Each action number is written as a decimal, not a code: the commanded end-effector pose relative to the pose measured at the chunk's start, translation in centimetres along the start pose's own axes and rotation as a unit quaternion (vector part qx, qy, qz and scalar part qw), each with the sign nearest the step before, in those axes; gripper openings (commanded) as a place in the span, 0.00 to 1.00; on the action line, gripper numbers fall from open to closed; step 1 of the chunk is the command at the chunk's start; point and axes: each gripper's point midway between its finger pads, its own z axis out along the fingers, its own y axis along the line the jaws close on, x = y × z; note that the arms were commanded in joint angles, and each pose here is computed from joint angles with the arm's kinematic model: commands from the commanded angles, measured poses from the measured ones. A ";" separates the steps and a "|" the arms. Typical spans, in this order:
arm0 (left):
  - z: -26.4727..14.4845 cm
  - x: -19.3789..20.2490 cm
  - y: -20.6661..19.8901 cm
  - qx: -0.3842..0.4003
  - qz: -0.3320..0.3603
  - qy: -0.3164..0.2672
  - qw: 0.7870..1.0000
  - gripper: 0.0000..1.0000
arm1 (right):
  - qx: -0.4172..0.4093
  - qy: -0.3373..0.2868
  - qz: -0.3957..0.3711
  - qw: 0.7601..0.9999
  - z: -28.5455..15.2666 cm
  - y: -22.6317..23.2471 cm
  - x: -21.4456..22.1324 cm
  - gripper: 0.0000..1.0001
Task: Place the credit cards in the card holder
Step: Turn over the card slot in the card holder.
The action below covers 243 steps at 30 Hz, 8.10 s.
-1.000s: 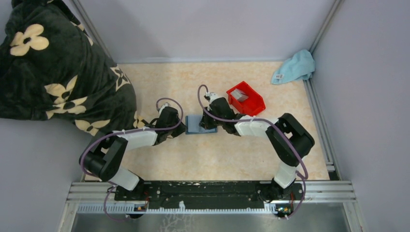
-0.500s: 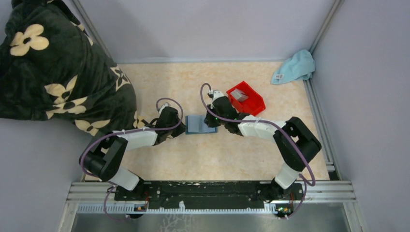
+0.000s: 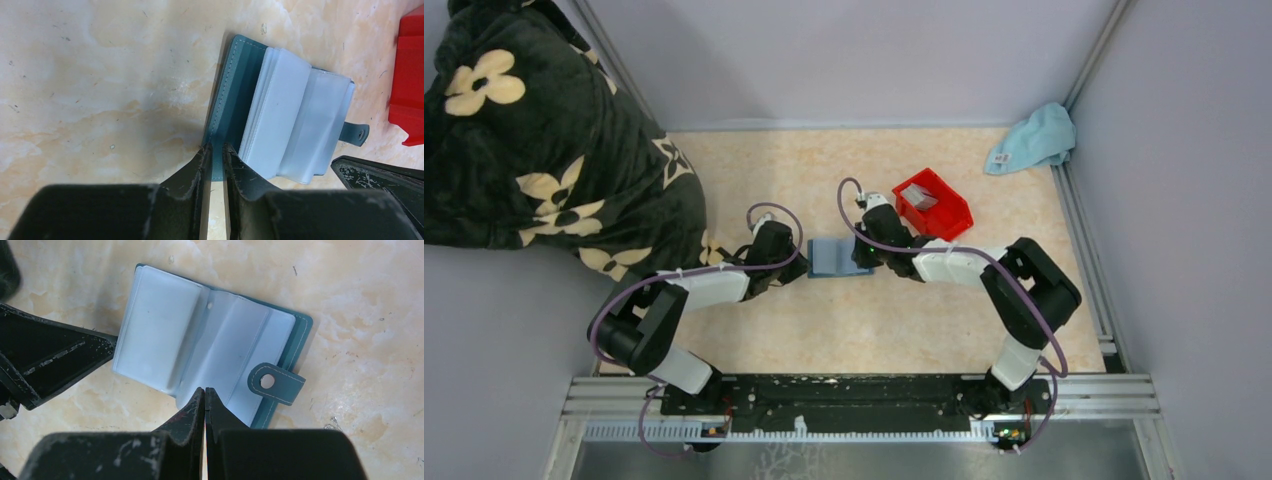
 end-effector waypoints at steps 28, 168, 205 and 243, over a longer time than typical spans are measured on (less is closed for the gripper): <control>-0.7 5.8 9.3 -0.144 0.034 0.093 0.985 0.22 | -0.028 -0.009 -0.018 0.999 -1.3 3.6 1.9 0.00; -3.3 1.8 7.2 -0.138 0.046 0.029 0.989 0.28 | -0.027 -0.053 -0.109 0.992 6.1 7.1 1.1 0.00; -3.3 -1.0 0.5 -0.023 0.015 -0.012 1.000 0.31 | -0.071 -0.044 -0.110 0.990 5.3 10.0 2.7 0.00; -2.7 -1.0 0.1 -0.037 0.020 -0.016 0.999 0.29 | -0.067 -0.047 -0.109 0.991 5.2 9.8 2.8 0.00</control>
